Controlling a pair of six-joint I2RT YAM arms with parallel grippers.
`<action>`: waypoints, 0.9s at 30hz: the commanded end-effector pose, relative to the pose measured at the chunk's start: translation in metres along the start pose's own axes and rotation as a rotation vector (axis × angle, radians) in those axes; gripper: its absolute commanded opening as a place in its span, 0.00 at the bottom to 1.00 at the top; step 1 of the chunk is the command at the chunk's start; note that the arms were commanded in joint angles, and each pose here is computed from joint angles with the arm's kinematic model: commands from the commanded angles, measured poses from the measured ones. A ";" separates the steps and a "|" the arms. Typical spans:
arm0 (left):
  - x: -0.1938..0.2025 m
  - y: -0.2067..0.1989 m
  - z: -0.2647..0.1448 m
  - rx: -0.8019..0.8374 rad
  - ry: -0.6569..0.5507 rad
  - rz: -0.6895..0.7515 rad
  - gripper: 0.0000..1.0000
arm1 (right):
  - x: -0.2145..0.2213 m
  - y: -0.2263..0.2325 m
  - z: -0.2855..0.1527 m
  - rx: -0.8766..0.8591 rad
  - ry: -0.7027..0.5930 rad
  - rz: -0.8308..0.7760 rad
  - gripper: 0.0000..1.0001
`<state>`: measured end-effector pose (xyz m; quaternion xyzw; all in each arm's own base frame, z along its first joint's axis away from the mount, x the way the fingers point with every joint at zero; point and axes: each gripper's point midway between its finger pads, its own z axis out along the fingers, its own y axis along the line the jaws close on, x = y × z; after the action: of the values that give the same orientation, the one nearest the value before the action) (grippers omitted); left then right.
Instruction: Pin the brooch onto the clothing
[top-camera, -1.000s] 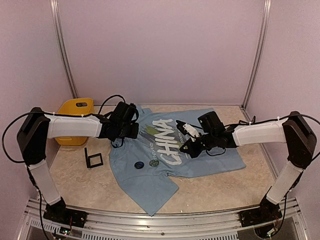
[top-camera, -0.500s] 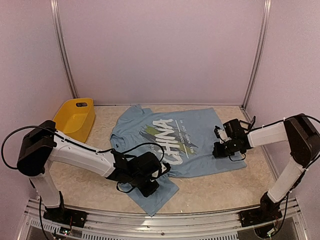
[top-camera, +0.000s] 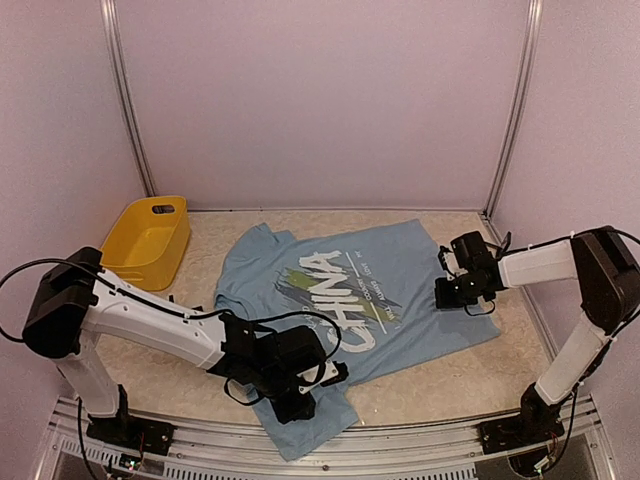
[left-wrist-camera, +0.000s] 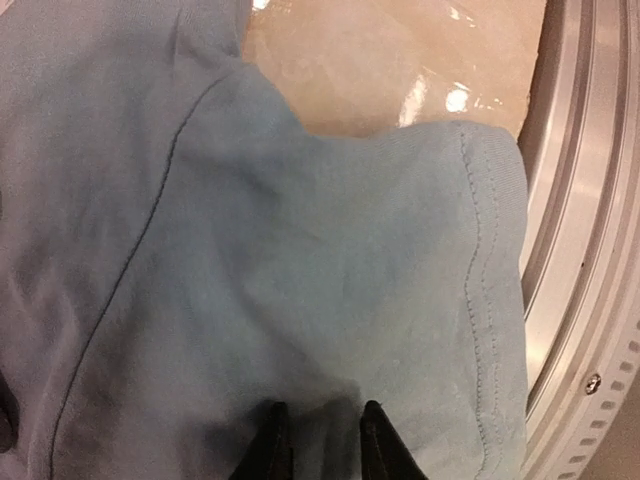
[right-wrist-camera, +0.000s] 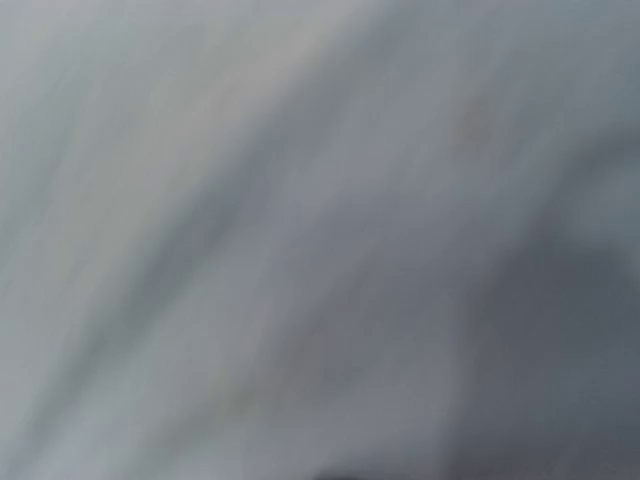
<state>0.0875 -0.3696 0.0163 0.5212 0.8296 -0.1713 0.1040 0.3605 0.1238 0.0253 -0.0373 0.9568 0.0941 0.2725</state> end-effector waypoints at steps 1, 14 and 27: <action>-0.030 0.031 -0.034 -0.040 -0.084 -0.042 0.34 | -0.035 -0.005 -0.020 0.059 -0.051 -0.060 0.00; -0.033 0.389 -0.133 -0.567 -0.418 -0.883 0.34 | -0.031 0.195 -0.045 -0.433 -0.159 -0.602 0.00; -0.015 0.504 -0.076 -0.852 -0.181 -0.912 0.33 | 0.194 0.300 -0.048 -0.850 0.201 -1.317 0.00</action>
<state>0.5475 -0.1769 0.0262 0.0144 0.9466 0.0377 0.3199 0.1744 0.4134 0.0471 -0.6306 0.6908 0.2786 0.2179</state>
